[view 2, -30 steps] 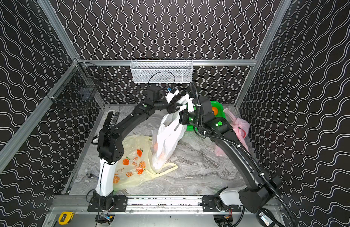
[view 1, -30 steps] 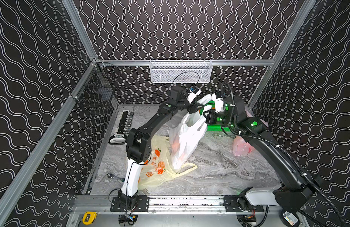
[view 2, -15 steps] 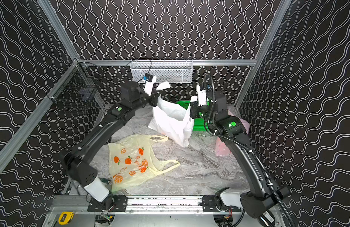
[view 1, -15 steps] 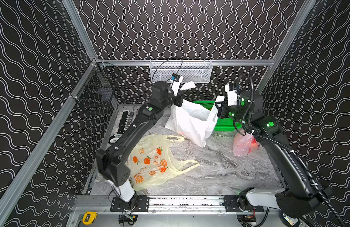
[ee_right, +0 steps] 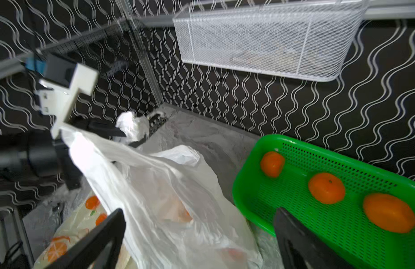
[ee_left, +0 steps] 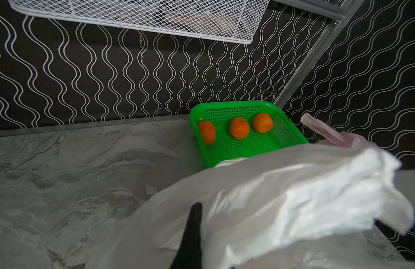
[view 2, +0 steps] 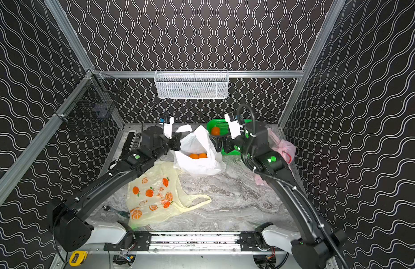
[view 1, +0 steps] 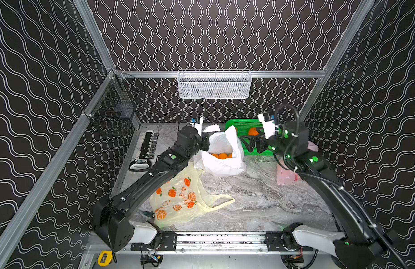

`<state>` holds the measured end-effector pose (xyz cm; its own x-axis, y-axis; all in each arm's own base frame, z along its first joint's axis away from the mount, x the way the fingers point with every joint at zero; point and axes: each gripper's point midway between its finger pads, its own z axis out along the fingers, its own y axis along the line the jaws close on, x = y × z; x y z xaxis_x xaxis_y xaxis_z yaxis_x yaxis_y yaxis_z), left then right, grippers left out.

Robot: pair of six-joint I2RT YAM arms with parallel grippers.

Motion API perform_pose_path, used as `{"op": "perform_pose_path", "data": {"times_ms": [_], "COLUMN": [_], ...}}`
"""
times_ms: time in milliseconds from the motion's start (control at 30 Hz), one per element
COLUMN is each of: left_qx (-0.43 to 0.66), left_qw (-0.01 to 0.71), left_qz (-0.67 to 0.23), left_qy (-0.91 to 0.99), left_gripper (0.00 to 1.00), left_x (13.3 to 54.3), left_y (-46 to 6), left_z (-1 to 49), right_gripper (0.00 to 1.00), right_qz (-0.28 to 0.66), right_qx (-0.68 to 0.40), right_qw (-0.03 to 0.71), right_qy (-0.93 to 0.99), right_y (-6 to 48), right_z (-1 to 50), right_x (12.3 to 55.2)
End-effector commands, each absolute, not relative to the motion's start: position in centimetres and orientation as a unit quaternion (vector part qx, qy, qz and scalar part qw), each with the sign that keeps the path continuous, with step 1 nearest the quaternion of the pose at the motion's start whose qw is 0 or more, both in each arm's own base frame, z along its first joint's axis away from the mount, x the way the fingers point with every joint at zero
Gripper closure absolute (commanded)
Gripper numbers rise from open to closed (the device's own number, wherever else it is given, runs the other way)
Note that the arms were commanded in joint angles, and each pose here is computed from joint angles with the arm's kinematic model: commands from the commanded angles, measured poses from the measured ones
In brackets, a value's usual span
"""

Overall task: Place the oranges into plastic bags & tie knots
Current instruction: Adjust the plastic bag at the center of the board, then tie the plastic bag at the center of the board.

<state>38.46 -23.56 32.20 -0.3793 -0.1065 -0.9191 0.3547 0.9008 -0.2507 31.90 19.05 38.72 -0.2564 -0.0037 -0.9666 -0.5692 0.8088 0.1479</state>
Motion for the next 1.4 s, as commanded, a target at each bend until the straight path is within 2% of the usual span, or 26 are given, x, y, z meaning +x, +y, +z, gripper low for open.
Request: {"op": "perform_pose_path", "data": {"times_ms": [0,233,367,433,700,1133,1367], "left_qx": [0.058,0.06,0.065,0.062,0.059,0.066,0.068], "left_qw": [0.574,0.579,0.568,0.56,0.546,0.54,0.538], "left_qz": [-0.209,-0.211,-0.246,-0.267,-0.29,-0.29,-0.289], "left_qy": [0.79,0.785,0.782,0.782,0.784,0.788,0.789], "left_gripper": [1.0,1.0,1.0,1.0,1.0,1.0,1.0], "left_x": [39.0,38.9,38.9,39.1,39.6,39.7,39.7], "left_y": [-23.1,-23.0,-23.3,-23.2,-22.4,-22.5,-22.5], "left_z": [33.9,34.7,34.9,34.9,34.6,34.2,34.2], "right_gripper": [0.0,0.0,0.0,0.0,0.01,0.01,0.01], "right_qz": [0.272,0.292,0.26,0.253,0.338,0.357,0.391], "right_qx": [-0.153,-0.24,-0.281,-0.312,-0.426,-0.457,-0.472], "right_qw": [0.647,0.635,0.626,0.624,0.583,0.577,0.545], "right_qy": [0.696,0.674,0.679,0.67,0.603,0.575,0.572], "right_y": [18.1,19.5,20.4,20.0,21.4,22.7,23.8], "right_z": [41.8,39.5,37.5,38.0,38.0,37.7,36.7], "right_x": [31.1,27.8,29.5,30.8,32.0,35.0,35.9]}}
